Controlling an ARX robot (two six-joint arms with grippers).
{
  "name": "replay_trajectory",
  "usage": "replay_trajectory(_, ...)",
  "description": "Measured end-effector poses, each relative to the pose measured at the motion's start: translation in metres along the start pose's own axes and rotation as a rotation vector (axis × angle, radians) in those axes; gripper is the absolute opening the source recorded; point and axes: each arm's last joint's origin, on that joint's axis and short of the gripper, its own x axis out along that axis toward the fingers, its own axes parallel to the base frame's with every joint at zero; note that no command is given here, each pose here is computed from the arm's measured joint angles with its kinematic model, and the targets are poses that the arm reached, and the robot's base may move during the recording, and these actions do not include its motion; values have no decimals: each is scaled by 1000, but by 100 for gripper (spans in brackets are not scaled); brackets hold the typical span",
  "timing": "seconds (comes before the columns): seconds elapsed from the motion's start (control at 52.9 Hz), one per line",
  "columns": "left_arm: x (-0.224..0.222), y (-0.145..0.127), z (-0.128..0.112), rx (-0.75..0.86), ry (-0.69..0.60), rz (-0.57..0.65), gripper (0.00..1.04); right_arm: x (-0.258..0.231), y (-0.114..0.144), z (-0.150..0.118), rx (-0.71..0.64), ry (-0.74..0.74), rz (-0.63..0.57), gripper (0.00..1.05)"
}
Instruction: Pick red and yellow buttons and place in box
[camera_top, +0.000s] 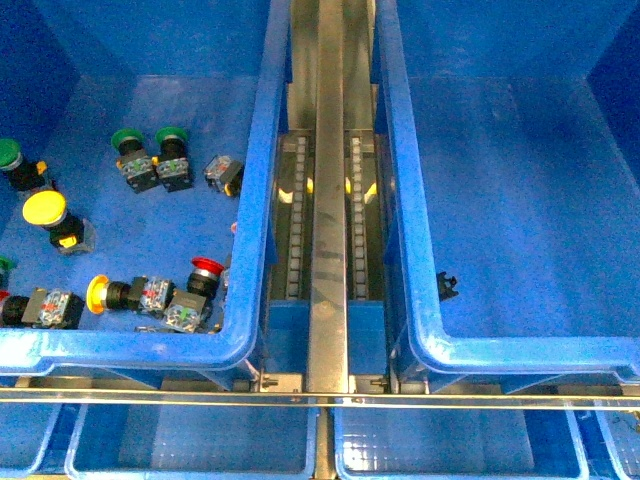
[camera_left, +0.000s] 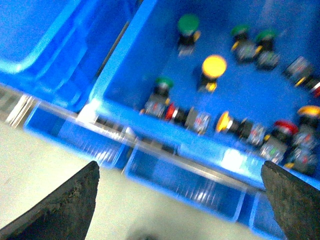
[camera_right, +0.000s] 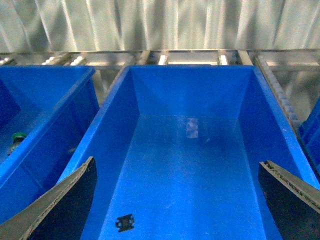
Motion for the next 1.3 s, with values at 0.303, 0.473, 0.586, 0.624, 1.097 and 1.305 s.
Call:
replay_trajectory(0.303, -13, -42, 52, -180, 8, 23, 97, 0, 0, 0, 0, 0, 0, 98)
replay_trajectory(0.473, 22, -34, 79, -148, 33, -5, 97, 0, 0, 0, 0, 0, 0, 98)
replay_trajectory(0.586, 49, -26, 80, -113, 99, -52, 97, 0, 0, 0, 0, 0, 0, 98)
replay_trajectory(0.624, 58, -25, 80, -105, 128, -70, 97, 0, 0, 0, 0, 0, 0, 98)
replay_trajectory(1.097, 170, -30, 89, 173, 299, -235, 97, 0, 0, 0, 0, 0, 0, 98)
replay_trajectory(1.305, 217, -30, 76, 228, 382, -224, 97, 0, 0, 0, 0, 0, 0, 98)
